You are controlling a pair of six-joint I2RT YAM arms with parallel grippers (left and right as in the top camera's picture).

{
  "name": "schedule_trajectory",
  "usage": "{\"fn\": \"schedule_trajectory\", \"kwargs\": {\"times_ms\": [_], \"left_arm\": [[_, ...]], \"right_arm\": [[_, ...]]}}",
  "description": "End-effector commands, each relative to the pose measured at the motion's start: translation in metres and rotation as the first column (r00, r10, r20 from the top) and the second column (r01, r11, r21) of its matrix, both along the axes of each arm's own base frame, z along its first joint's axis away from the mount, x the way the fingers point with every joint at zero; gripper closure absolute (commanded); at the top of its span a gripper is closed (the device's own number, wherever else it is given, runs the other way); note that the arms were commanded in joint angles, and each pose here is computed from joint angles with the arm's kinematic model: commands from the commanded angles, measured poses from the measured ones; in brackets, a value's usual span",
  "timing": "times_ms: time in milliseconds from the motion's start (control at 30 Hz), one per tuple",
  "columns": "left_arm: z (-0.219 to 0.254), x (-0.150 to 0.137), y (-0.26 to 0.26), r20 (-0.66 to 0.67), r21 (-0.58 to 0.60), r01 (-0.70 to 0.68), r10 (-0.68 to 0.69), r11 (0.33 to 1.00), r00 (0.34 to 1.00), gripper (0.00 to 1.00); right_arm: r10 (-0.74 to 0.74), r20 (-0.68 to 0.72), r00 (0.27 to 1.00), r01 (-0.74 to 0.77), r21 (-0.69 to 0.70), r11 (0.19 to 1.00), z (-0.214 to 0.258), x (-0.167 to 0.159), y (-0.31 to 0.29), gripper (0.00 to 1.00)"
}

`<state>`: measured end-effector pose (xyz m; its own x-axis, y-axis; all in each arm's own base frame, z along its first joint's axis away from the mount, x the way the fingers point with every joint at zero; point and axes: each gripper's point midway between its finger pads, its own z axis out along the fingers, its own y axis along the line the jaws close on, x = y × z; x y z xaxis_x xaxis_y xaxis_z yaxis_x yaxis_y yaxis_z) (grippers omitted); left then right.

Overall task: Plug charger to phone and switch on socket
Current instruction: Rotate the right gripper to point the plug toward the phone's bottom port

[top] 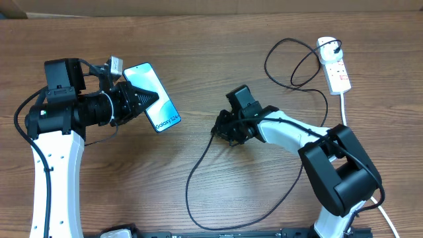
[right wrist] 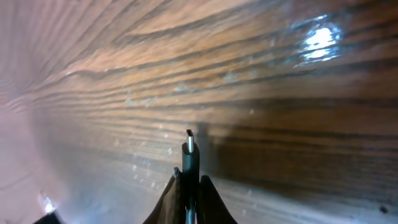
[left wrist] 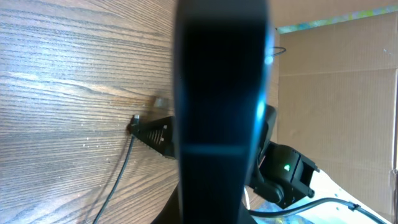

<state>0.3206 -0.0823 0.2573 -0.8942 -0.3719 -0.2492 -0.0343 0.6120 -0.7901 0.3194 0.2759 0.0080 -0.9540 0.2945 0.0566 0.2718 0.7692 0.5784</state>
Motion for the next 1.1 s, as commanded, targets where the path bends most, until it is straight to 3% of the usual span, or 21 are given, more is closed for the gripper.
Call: {"fn": "schedule_trajectory", "kwargs": {"times_ms": [0,267,433,567,667,833,1000,1067], "left_arm": [[0.014,0.003,-0.002,0.051,-0.012,0.024,-0.024,1.0,0.998,0.96],[0.017,0.001,-0.005,0.05,-0.037,0.036,-0.034,0.999,0.998,0.96],[0.017,0.001,-0.005,0.05,-0.036,0.035,-0.033,0.999,0.998,0.96],[0.017,0.002,-0.005,0.054,-0.035,0.035,-0.033,0.999,0.998,0.96],[0.018,0.003,-0.005,0.062,-0.034,0.036,-0.034,0.999,0.997,0.96],[0.029,0.005,-0.011,0.112,-0.076,0.074,-0.065,0.994,0.992,0.95],[0.056,0.004,-0.024,0.224,-0.17,0.177,-0.137,0.969,0.965,0.96],[0.063,0.007,-0.025,0.236,-0.194,0.177,-0.13,0.965,0.963,0.96]], "right_arm": [[0.066,0.072,0.995,-0.075,0.138,0.988,0.051,0.001,0.007,0.96],[0.115,0.122,0.986,-0.133,0.156,0.979,0.094,-0.016,0.0,0.96],[0.305,0.154,0.94,-0.33,0.171,0.928,0.095,-0.043,0.002,0.96],[0.489,0.266,0.831,-0.548,0.234,0.803,0.106,-0.069,0.01,0.96],[0.546,0.351,0.76,-0.647,0.343,0.681,0.128,-0.088,0.021,0.96],[0.537,0.432,0.725,-0.689,0.457,0.563,0.156,-0.096,0.032,0.96],[0.503,0.403,0.764,-0.644,0.521,0.56,0.17,-0.09,0.039,0.96],[0.5,0.431,0.751,-0.658,0.553,0.512,0.181,-0.091,0.041,0.96]]}}
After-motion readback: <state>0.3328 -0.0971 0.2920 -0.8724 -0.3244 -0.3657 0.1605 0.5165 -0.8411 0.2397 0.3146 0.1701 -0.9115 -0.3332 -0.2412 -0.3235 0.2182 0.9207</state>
